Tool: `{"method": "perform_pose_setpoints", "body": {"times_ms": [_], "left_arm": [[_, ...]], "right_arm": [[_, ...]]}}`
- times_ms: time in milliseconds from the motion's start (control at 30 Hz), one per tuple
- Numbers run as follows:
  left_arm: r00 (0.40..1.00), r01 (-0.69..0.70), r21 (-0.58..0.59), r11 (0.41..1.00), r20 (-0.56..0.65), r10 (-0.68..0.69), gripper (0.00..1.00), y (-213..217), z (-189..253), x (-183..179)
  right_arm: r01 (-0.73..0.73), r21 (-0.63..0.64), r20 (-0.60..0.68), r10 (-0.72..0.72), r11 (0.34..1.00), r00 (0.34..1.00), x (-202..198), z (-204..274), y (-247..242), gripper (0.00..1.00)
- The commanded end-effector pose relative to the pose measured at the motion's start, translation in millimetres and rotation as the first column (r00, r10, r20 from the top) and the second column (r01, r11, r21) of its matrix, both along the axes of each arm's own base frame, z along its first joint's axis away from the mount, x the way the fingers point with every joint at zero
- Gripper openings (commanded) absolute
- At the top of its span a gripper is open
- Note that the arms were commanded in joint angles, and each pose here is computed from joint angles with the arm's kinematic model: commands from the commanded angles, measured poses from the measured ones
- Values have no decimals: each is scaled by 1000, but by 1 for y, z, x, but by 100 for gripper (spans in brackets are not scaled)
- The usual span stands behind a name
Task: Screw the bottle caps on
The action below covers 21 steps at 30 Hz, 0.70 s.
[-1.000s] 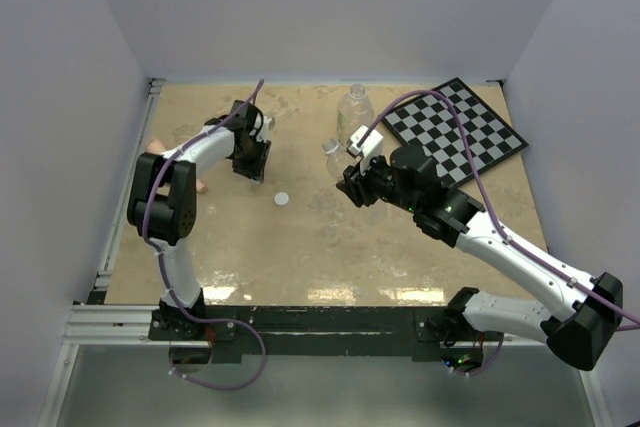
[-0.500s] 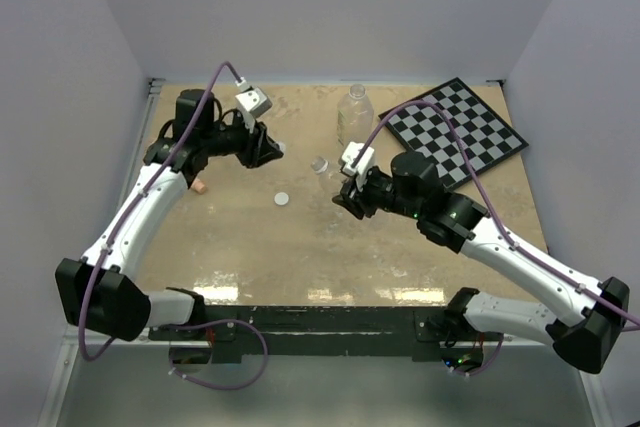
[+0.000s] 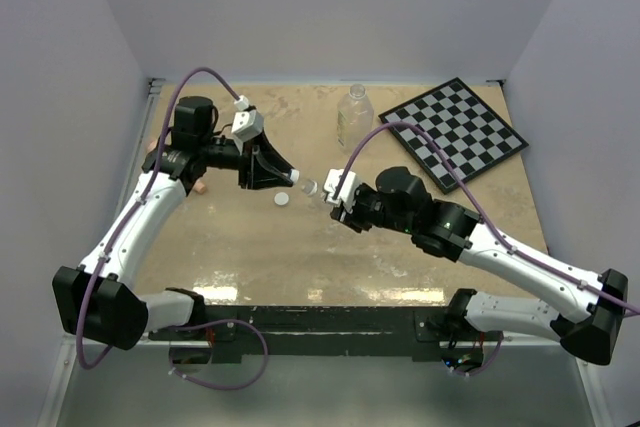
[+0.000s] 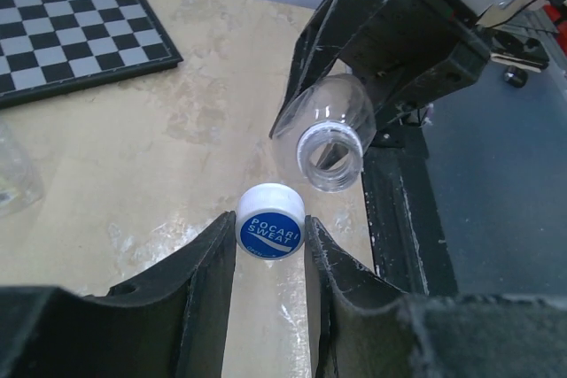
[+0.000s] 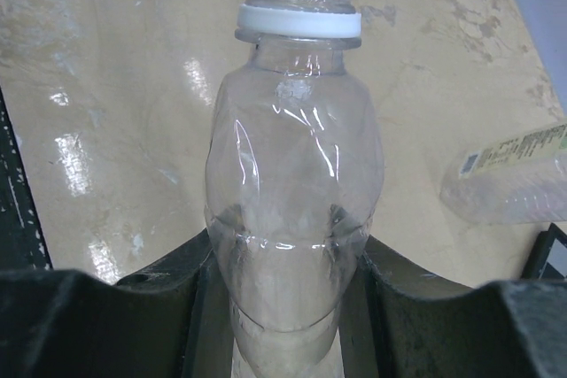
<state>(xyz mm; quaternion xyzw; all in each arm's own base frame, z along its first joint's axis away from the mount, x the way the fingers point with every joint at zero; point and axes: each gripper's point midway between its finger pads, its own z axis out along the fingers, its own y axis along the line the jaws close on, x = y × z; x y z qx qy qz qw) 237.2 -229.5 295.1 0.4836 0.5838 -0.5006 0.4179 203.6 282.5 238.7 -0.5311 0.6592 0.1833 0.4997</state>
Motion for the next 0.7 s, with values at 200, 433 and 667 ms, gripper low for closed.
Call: {"method": "perform_pose_setpoints", "body": {"times_ms": [200,433,667], "left_arm": [[993,117,-68,991,20,-116,0,-1,18,-25],[996,87,-6,996,11,-87,0,-11,17,-24],[996,93,6,996,-9,-93,0,-15,20,-26]], "right_arm": [[95,-62,117,-87,994,989,14,5,-9,35],[88,-89,127,-77,992,989,12,3,-3,35],[102,-103,144,-87,989,986,12,3,-3,35]]}}
